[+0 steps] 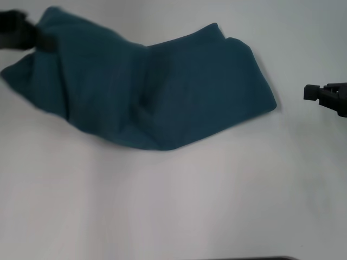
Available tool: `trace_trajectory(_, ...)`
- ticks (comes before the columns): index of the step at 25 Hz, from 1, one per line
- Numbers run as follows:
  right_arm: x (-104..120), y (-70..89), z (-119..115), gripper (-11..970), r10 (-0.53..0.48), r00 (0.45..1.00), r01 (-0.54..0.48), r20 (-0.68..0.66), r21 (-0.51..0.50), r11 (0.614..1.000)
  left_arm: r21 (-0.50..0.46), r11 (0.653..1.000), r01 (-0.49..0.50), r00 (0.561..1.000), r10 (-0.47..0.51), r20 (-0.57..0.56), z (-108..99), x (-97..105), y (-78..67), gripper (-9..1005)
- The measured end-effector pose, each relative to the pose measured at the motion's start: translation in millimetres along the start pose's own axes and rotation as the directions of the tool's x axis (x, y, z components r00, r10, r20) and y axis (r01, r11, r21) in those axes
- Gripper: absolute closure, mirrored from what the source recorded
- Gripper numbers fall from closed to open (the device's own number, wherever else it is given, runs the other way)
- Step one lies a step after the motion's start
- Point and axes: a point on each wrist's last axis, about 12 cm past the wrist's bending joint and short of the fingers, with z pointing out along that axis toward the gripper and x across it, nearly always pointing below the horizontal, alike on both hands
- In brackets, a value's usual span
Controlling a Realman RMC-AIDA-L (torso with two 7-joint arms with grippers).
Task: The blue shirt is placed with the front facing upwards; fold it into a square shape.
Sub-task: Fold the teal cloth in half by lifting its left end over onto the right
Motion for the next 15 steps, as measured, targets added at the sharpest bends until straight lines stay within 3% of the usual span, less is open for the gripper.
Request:
trace_trajectory(9,-5.6,-1.6,1.7,947,-0.009,1.000,0.009,0.001,0.002,1.000,-0.039,0.972,0.231,0.972,-0.230,0.045,-31.9,47.5,53.6,948)
trace_trajectory(15,-8.5,-1.8,3.2,947,-0.014,1.000,0.014,0.002,0.000,1.000,-0.060,0.946,0.318,0.947,-0.320,-0.015,-25.5,63.5,69.1,946)
